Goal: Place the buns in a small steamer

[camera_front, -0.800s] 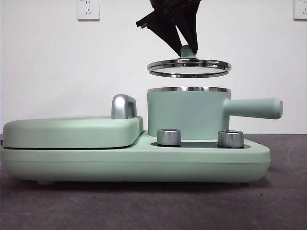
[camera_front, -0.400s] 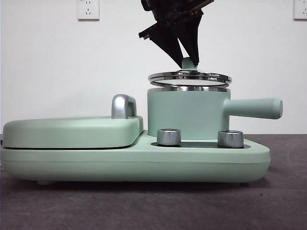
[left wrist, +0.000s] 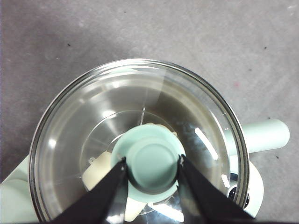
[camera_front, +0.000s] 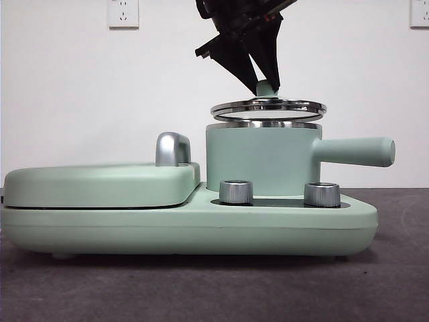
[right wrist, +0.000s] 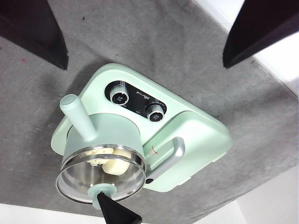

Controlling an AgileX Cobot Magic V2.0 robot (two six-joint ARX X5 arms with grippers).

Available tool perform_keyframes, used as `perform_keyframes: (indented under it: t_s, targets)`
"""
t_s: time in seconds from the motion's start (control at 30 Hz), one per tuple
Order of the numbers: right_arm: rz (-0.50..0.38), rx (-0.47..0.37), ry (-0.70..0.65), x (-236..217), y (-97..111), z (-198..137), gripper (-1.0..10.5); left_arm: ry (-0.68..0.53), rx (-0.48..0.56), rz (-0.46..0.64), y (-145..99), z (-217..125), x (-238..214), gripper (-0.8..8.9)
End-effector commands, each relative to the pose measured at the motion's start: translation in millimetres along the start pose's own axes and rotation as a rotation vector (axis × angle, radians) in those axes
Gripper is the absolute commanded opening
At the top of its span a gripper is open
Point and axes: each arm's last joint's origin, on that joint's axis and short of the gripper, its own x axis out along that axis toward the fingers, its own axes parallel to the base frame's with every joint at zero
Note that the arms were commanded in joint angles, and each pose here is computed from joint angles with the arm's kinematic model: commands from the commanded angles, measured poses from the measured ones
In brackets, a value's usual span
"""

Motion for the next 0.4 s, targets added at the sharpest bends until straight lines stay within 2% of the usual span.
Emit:
perform_keyframes:
  t_s: [0.03, 0.4]
  targets:
    - [0.008, 0.006, -0.02, -2.2, 0.8, 2.8, 5.3, -0.006, 0.018, 0.002, 0.0, 3.0, 9.5, 0.15]
    - [0.008, 0.013, -0.02, -2.2, 0.8, 2.8, 5.3, 0.067, 0.006, 0.028, 2.4, -2.4, 28.6, 0.15]
